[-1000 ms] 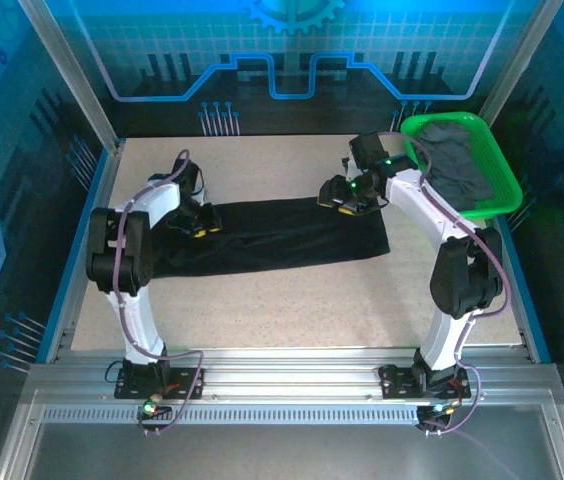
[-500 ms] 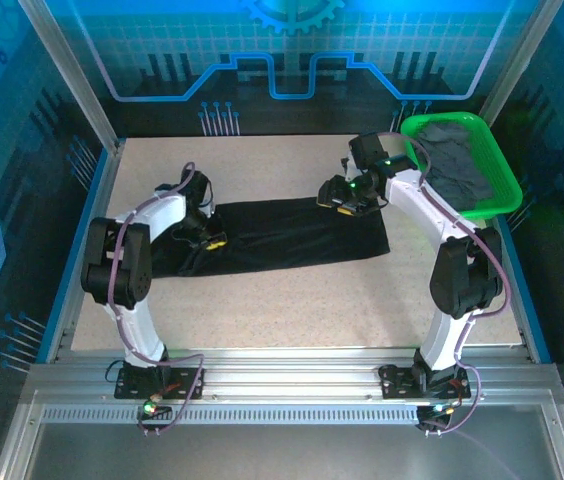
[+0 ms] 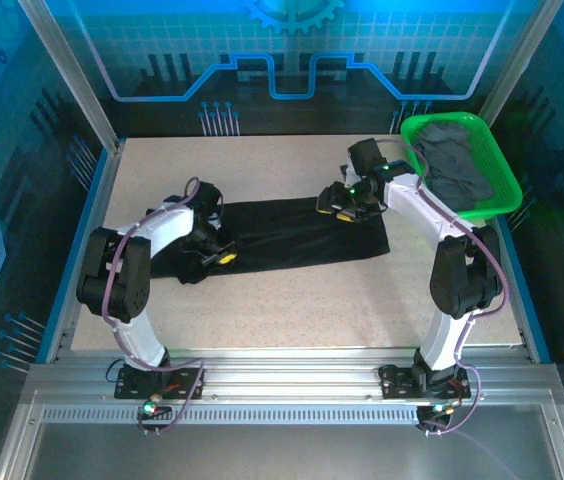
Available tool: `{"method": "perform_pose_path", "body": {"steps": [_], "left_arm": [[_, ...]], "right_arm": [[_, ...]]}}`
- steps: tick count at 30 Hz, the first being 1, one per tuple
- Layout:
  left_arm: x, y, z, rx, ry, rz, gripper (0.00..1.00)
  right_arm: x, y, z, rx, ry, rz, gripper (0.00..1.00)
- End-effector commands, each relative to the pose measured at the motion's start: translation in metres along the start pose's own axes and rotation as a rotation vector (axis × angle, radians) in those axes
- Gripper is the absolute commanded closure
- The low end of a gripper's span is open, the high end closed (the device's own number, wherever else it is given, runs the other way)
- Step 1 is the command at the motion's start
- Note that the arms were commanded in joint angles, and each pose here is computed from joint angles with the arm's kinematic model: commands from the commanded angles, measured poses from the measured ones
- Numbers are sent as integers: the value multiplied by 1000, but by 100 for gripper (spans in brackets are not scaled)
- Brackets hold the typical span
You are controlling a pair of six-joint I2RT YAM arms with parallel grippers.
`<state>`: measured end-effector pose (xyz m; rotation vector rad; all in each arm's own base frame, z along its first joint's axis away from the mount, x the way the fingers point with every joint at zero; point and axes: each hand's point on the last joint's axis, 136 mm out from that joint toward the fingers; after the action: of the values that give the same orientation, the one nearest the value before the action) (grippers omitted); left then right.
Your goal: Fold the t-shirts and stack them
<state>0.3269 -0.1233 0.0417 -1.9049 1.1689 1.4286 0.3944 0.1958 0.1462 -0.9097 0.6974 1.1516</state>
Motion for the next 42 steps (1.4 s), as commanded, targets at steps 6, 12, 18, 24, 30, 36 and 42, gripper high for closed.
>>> {"method": "perform_pose_path", "body": {"steps": [6,12,18,24,30,36,42], "left_arm": [[-10,15,-18,-53,107,35,74],[-58,0,48,-147,-71,-128,52],[-66,1,124,-449,-62,-182,41],[-43,-10,134,-578,71,-191,41],[-26,-13,136,-602,78,-172,58],[-37,-9,133,-612,102,-200,100],[-50,15,123,-650,91,-191,100]], "right_arm": [[8,13,-1,8,-15,41,45],[20,23,1,30,-56,72,45],[25,32,36,-3,-212,91,43],[17,36,81,-46,-434,64,40],[24,42,78,-20,-411,88,40],[27,43,72,-20,-378,96,40],[30,41,71,-11,-371,99,41]]}}
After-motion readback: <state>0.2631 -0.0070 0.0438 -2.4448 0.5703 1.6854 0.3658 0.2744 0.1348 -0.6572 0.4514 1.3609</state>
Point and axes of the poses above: each hand's point on the last joint's axis, 136 mm out from that joint toward the fingers, its own x axis out along the fingers, its own z axis along the line the jaws close on, y = z × x, and after that the axes turned 3 degrees about -x, right-handed
